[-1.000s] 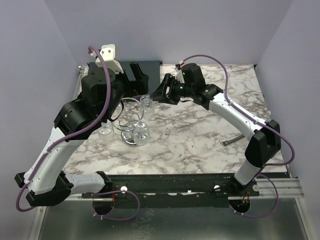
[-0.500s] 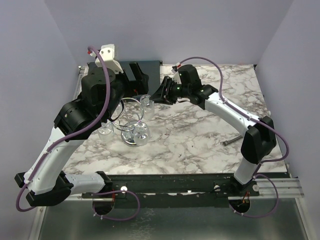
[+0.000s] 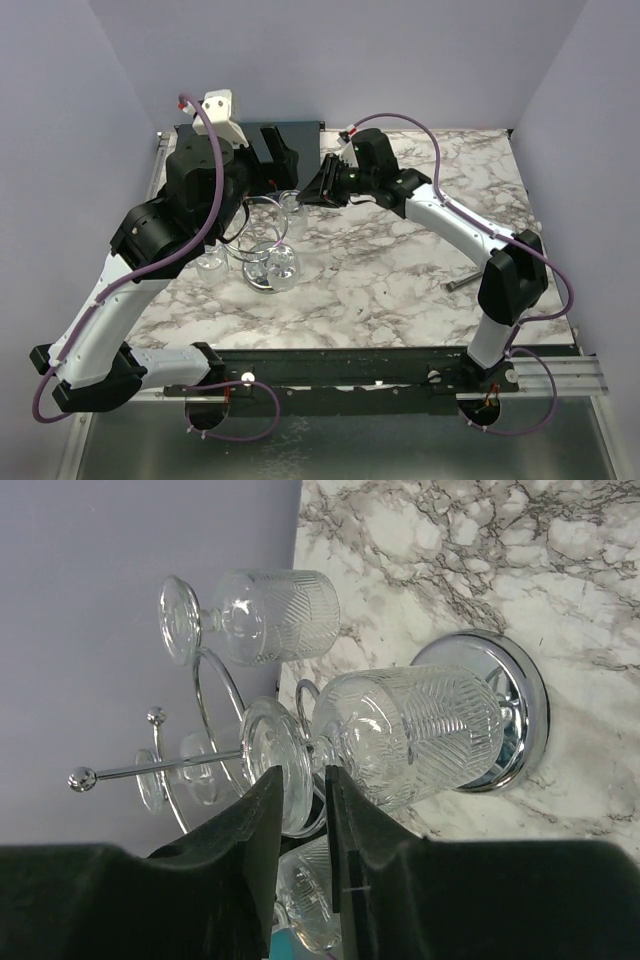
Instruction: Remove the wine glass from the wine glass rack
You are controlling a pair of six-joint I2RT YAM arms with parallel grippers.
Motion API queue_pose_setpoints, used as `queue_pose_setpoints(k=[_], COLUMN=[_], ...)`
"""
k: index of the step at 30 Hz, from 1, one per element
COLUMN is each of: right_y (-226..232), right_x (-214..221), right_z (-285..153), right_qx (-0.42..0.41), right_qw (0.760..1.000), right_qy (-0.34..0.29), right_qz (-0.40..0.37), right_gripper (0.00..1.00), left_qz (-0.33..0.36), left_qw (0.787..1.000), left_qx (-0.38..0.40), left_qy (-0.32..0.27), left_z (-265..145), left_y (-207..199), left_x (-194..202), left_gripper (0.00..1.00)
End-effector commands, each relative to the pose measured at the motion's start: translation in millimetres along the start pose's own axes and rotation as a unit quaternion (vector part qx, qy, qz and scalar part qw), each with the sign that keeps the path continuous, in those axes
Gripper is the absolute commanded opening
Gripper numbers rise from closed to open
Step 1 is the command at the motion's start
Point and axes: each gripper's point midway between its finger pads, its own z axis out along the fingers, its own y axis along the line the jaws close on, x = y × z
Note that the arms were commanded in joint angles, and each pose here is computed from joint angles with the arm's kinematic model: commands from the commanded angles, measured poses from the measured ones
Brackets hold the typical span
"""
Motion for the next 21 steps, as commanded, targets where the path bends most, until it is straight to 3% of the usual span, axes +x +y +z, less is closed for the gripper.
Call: queue_pose_setpoints(k=[1, 12, 21], right_y=[9.5, 7.3, 9.0], right_x=[2.5, -2.4, -5.6], right_z=[6.3, 2.9, -0.8], right_qx=[-0.015, 0.005, 0.009], right_qw=[1.000, 1.000, 1.000], right_qy=[0.010, -0.007, -0.016], right_qz=[-0.009, -0.012, -0.013], right_gripper=[0.28, 0.19, 0.01], left_qz=[-0.004, -0.005, -0.006], left_qw=[1.000, 1.000, 1.000], left_qx=[-0.004, -0.003, -0.003], left_qy=[-0.005, -0.005, -0.006], left_z=[-1.9, -2.7, -2.5], left_y=[3.1, 3.0, 2.8], left_x=[-2.0, -2.1, -2.6], left_gripper=[0.99, 0.99, 0.99])
